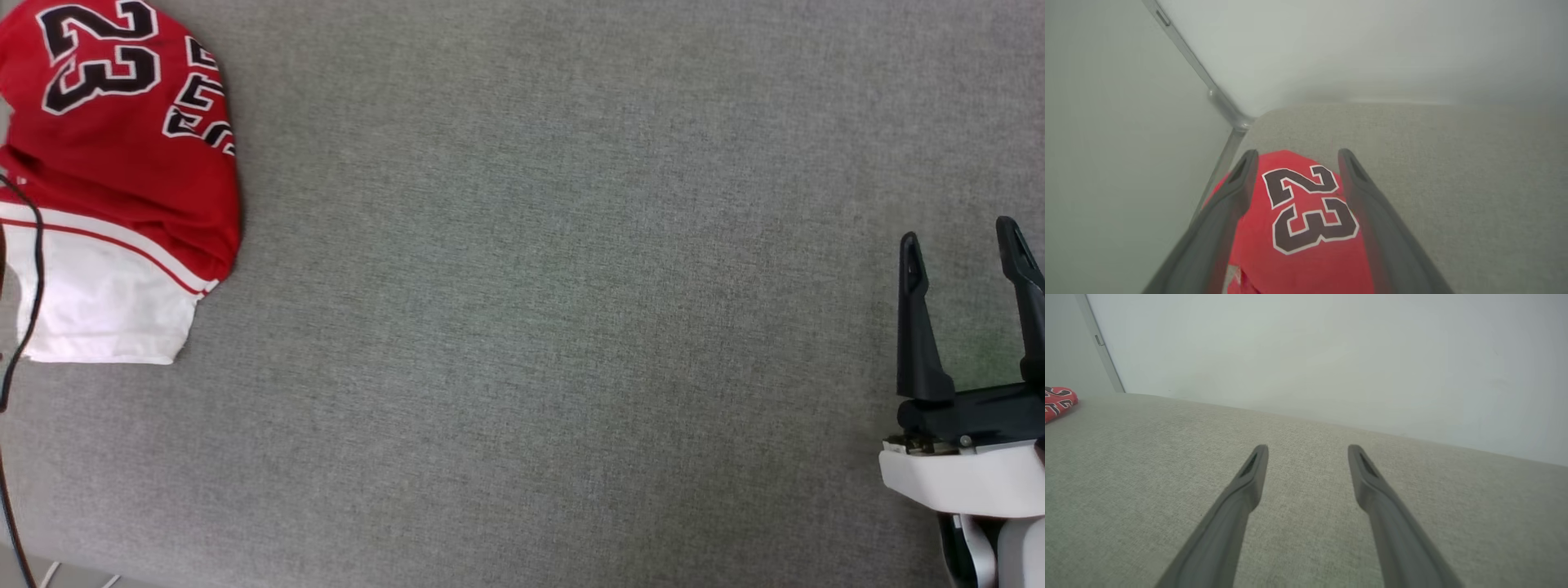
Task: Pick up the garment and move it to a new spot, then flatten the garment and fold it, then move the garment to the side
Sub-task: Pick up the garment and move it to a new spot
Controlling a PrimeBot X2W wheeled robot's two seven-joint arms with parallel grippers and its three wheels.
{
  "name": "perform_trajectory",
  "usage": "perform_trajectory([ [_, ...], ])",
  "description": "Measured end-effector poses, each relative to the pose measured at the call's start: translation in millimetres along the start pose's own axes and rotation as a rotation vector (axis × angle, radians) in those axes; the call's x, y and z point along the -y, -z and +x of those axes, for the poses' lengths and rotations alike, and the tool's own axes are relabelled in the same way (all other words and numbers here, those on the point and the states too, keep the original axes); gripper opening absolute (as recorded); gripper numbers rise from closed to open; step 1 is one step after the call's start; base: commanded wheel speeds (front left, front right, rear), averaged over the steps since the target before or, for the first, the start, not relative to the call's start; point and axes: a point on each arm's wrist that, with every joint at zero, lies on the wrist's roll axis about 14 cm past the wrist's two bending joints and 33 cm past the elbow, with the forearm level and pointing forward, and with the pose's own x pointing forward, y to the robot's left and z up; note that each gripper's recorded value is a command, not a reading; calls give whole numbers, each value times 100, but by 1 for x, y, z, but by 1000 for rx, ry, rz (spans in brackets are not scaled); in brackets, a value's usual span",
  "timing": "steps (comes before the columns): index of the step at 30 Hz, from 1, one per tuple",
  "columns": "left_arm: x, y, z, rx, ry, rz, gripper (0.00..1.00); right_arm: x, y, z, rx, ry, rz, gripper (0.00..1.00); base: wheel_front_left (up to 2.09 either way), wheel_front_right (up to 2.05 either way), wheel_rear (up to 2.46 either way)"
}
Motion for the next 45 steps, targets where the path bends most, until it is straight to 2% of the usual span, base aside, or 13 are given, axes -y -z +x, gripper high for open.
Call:
perform_trajectory([
  [9, 32, 100, 4, -540, 128, -18, 100, 11, 19, 2, -30, 18, -12, 100, 0, 0, 0],
  [13, 44, 139, -4, -728, 170, -21, 100, 18, 27, 3, -45, 31, -17, 100, 0, 0, 0],
  [17, 54, 171, -10, -848, 194, 4, 100, 22, 37, 1, -68, 41, -18, 100, 0, 0, 0],
  [22, 60, 186, -8, -884, 204, 3, 100, 24, 43, 2, -76, 45, -17, 100, 0, 0, 0],
  [23, 61, 187, -8, -886, 205, 6, 35, 24, 43, 2, -78, 45, -17, 100, 0, 0, 0],
  [24, 61, 187, -8, -885, 204, 8, 0, 24, 43, 2, -79, 45, -17, 100, 0, 0, 0],
  [28, 60, 179, -9, -844, 206, 18, 0, 24, 34, 2, -61, 45, -18, 100, 0, 0, 0],
  [32, 53, 156, -11, -768, 207, 94, 0, 21, 18, 2, -33, 44, -20, 100, 0, 0, 0],
  [37, 55, 90, -9, -580, 236, 166, 0, 13, -5, -2, 5, 34, -14, 100, 0, 0, 0],
  [45, 80, -8, -29, -312, 319, 243, 0, 7, -46, -16, 73, 40, -14, 100, 0, 0, 0],
])
